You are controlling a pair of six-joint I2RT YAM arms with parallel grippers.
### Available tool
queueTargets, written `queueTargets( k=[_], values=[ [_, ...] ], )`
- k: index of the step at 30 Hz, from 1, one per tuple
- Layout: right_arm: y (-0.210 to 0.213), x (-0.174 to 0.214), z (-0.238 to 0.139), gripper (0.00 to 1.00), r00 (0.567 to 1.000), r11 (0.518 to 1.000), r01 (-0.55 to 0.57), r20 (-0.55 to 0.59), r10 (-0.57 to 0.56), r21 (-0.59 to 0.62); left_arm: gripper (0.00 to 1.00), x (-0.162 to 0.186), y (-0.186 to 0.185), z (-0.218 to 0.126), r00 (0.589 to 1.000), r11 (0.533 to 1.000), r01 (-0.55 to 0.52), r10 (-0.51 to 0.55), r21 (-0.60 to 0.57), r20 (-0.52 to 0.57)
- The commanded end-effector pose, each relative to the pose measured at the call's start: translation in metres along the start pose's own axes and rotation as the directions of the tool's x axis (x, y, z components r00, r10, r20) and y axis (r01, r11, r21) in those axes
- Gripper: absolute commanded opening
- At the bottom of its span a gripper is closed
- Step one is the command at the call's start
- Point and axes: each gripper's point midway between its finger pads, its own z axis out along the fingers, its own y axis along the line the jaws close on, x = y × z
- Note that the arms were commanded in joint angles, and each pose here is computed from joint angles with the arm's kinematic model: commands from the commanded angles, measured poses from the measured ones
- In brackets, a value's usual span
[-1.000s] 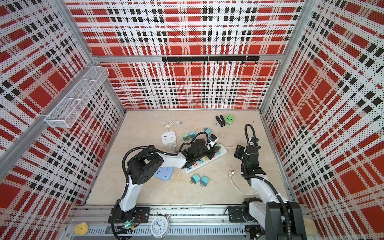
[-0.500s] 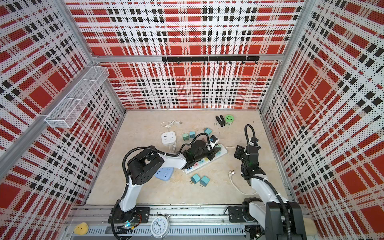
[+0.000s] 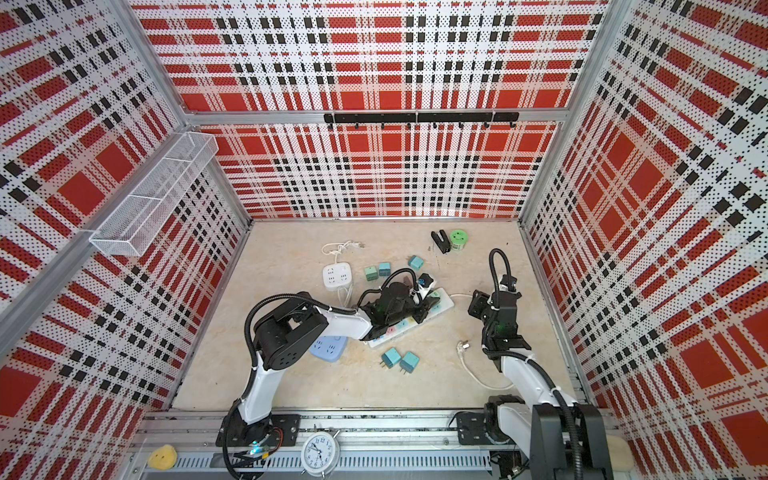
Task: Insert the plug
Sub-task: 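Lower the green adapter with left gripper into a socket on the strip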
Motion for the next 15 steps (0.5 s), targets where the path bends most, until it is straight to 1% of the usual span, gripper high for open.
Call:
queueTargets(
  k=[1, 7, 15],
  values=[
    [0.003, -0.007, 0.0, 0.42, 0.999, 1.0, -0.012, 0.032, 0.013, -0.022, 0.0, 0.019, -0.001, -0.007, 0.997, 1.0, -0.01, 0.009, -0.008, -0.074],
    [0.003, -0.007, -0.001, 0.42, 0.999, 1.0, -0.012, 0.032, 0.013, -0.023, 0.0, 0.025, -0.003, 0.0, 0.996, 1.0, 0.008, -0.007, 0.012, -0.088],
    [0.003, -0.007, 0.0, 0.42, 0.999, 1.0, -0.011, 0.032, 0.012, -0.024, 0.0, 0.053, -0.007, 0.004, 0.988, 1.0, 0.001, 0.001, 0.012, -0.152]
  ],
)
